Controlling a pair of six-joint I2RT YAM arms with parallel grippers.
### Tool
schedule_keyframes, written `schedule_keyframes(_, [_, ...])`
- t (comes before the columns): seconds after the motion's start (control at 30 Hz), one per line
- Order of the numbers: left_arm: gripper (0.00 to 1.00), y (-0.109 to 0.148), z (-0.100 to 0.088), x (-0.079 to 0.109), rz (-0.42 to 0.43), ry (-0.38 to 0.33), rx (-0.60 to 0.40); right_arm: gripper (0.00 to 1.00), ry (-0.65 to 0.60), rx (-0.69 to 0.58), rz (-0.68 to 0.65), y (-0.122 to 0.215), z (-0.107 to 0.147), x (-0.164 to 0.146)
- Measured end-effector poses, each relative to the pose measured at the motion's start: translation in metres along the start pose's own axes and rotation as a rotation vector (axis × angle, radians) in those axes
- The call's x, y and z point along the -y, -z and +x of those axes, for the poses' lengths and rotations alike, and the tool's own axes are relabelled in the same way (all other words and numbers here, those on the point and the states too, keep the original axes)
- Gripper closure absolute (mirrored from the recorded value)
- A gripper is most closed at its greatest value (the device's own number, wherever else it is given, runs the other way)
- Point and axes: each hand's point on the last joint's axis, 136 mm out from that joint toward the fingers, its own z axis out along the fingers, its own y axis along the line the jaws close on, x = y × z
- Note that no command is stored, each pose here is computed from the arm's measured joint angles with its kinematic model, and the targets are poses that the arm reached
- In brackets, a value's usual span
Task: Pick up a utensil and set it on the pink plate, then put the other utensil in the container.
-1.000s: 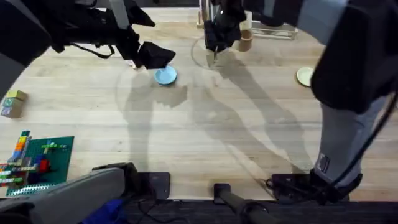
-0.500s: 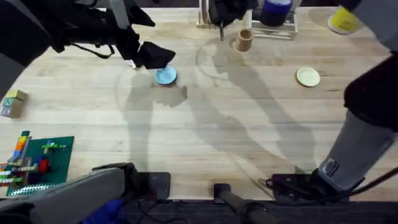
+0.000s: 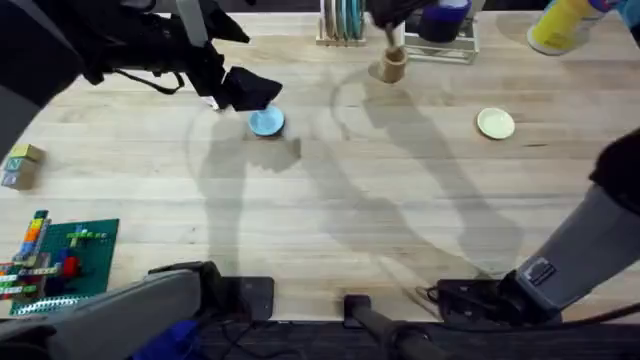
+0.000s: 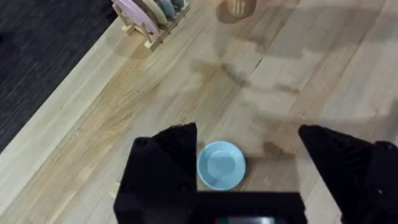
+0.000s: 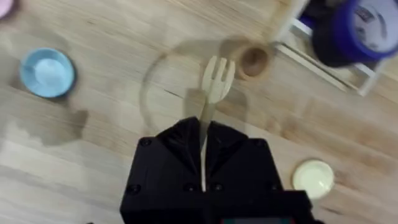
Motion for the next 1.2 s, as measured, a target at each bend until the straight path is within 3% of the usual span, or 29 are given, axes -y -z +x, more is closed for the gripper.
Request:
schedule_keyframes(0.23, [0.004, 0.0, 0.0, 0.0, 0.0, 0.0, 0.0, 0.969, 0.001, 0.051, 0.028, 0.03, 0.0, 0.038])
schedule_keyframes(0.4, [0.005, 0.0, 0.0, 0.0, 0.0, 0.0, 0.0, 0.969, 0.07, 0.134, -0.06, 0.063, -0.003, 0.045])
schedule_keyframes(0.7, [0.006, 0.0, 0.0, 0.0, 0.0, 0.0, 0.0, 0.969, 0.243, 0.268, -0.2, 0.077, -0.023, 0.034])
schedule_keyframes(1.0, [0.006, 0.0, 0.0, 0.0, 0.0, 0.0, 0.0, 0.969, 0.446, 0.386, -0.411, 0.094, -0.023, 0.014])
schedule_keyframes(1.2, [0.006, 0.0, 0.0, 0.0, 0.0, 0.0, 0.0, 0.969, 0.521, 0.482, -0.476, 0.116, -0.02, 0.015])
